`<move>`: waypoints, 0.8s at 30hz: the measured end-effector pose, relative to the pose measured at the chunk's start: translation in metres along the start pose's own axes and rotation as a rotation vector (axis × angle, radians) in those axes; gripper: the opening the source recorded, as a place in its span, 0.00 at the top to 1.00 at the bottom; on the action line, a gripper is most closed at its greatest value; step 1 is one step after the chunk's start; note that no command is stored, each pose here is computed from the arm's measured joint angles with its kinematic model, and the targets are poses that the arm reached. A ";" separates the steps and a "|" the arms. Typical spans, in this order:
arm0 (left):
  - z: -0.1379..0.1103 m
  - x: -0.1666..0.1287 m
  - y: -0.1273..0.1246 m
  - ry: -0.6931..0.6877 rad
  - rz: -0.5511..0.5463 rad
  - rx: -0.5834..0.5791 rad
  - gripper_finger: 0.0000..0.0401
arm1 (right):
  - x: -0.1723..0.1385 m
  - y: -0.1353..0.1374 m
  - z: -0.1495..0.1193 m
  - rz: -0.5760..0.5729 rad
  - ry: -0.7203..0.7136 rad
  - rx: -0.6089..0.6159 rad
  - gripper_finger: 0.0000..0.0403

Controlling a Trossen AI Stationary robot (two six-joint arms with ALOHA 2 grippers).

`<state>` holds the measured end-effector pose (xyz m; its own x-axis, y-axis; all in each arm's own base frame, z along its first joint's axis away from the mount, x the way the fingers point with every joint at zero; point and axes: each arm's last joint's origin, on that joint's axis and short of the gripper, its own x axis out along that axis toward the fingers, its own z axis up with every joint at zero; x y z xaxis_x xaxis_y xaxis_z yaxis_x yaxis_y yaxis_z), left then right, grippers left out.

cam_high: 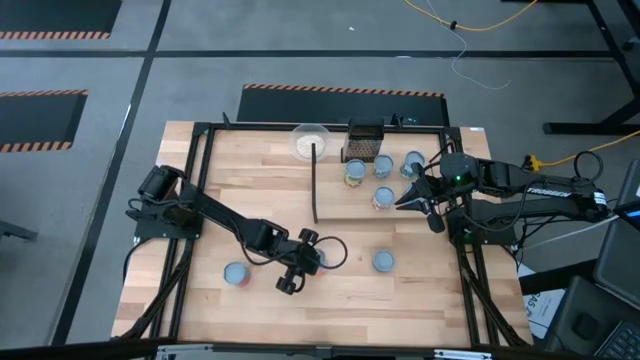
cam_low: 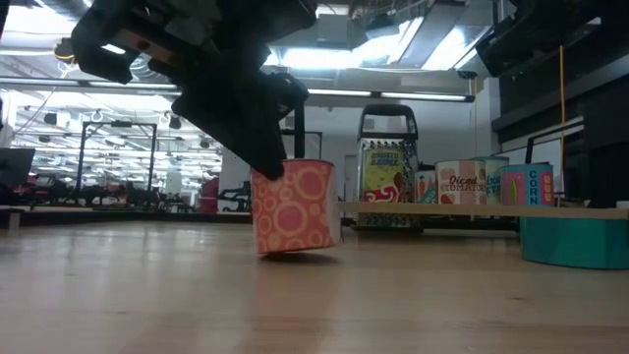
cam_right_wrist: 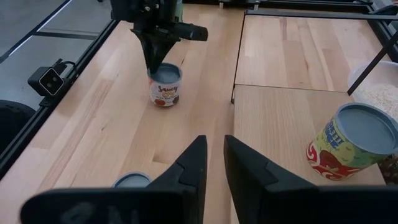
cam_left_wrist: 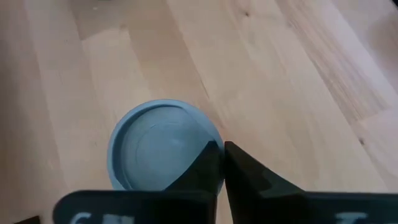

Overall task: Pick and place cans onto a shelf
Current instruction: Put the canned meatballs on the shelf

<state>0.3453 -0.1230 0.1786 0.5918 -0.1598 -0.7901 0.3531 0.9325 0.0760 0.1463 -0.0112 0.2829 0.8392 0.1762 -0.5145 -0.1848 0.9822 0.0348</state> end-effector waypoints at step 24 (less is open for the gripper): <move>0.002 -0.006 0.001 -0.011 0.052 0.005 0.81 | 0.000 -0.001 0.004 -0.005 -0.042 0.045 0.76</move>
<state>0.3435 -0.1222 0.1845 0.6175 -0.1152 -0.7781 0.3255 0.9380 0.1194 0.1484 -0.0114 0.2864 0.8608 0.1728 -0.4787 -0.1581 0.9849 0.0712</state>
